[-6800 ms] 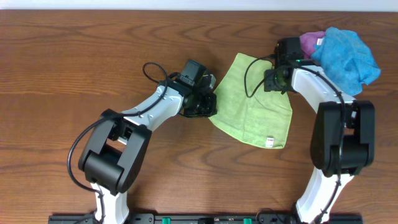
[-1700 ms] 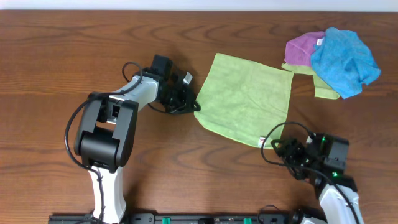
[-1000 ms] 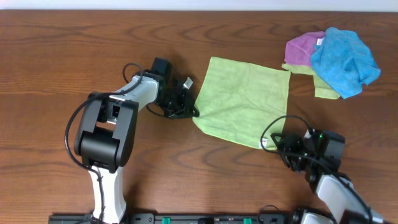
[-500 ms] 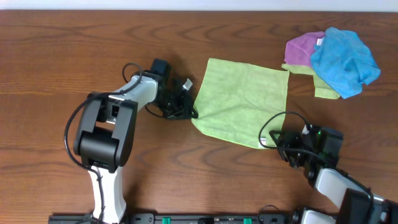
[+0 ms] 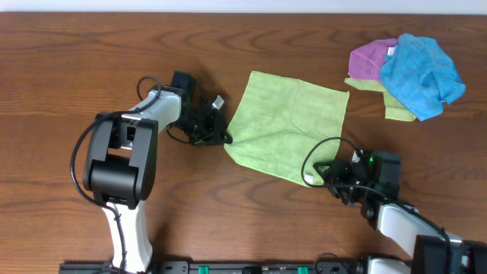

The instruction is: Fold the cloth

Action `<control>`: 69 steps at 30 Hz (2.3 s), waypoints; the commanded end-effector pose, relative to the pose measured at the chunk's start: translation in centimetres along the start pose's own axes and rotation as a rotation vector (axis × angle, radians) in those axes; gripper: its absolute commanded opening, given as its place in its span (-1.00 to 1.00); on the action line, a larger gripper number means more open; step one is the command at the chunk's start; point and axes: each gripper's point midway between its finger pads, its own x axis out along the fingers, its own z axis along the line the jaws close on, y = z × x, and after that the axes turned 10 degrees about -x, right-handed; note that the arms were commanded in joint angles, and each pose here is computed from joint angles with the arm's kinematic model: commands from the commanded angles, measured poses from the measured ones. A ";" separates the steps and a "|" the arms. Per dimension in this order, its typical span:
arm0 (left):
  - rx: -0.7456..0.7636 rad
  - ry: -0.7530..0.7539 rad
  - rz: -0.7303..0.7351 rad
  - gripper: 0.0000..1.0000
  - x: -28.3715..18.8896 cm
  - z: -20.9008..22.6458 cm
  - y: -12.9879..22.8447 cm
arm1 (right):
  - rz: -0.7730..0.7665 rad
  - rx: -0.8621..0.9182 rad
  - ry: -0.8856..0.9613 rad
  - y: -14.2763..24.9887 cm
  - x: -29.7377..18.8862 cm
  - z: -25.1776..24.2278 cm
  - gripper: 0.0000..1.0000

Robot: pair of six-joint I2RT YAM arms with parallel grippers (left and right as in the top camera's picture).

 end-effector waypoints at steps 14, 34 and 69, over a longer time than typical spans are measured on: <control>0.001 0.004 0.061 -0.88 -2.0 1.6 1.8 | 0.007 -0.079 0.132 0.4 0.4 -1.7 -0.97; 0.055 -0.020 0.194 -0.88 -5.2 1.2 7.2 | 0.084 -0.180 0.161 1.5 -2.6 0.3 -0.97; 0.016 -0.440 -0.092 -0.64 -5.7 1.3 7.1 | -0.079 -0.315 0.229 -1.8 -6.5 3.1 -0.98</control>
